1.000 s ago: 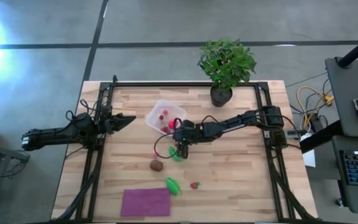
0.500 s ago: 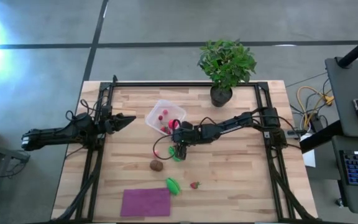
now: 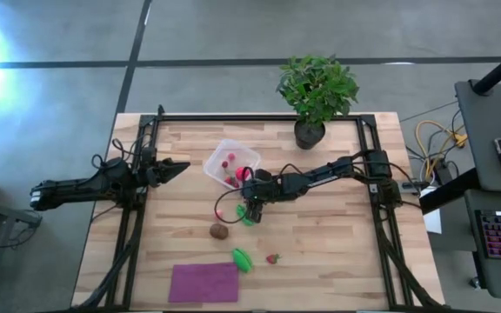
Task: Pick and placing Produce into tupperware
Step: Put the top peach into the transparent bin
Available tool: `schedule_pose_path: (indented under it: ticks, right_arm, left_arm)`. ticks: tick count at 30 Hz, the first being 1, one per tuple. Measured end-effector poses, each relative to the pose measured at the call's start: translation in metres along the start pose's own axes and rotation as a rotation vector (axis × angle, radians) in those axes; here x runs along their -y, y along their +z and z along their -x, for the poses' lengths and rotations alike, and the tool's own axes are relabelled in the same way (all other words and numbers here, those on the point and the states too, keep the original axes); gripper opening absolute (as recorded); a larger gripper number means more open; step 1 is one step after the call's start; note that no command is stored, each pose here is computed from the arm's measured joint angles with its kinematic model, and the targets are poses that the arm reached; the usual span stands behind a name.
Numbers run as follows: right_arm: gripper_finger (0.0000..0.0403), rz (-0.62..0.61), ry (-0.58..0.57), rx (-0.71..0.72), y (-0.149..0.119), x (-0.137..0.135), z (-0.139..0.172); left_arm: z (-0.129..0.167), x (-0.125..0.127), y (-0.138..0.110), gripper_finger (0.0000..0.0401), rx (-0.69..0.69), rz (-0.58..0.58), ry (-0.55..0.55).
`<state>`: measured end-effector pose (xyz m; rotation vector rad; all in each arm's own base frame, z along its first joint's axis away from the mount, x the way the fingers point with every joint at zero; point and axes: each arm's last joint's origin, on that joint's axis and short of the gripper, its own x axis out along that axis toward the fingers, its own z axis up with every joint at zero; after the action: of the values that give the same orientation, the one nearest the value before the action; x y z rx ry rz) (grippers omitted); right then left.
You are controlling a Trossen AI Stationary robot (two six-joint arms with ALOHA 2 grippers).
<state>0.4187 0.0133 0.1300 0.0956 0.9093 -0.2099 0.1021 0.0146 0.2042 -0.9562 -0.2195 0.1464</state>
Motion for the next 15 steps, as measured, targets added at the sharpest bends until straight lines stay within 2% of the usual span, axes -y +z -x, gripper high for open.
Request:
schedule_pose_path:
  ticks: [7, 15]
  right_arm:
    - [0.0108, 0.000, 0.009, -0.002, 0.000, 0.000, 0.001]
    - [0.0100, 0.001, 0.007, -0.008, 0.014, -0.001, 0.015]
  left_arm:
    - [0.000, 0.000, 0.000, 0.0201, -0.001, 0.000, 0.001]
    - [0.000, 0.000, 0.000, 0.0201, -0.002, 0.000, 0.001]
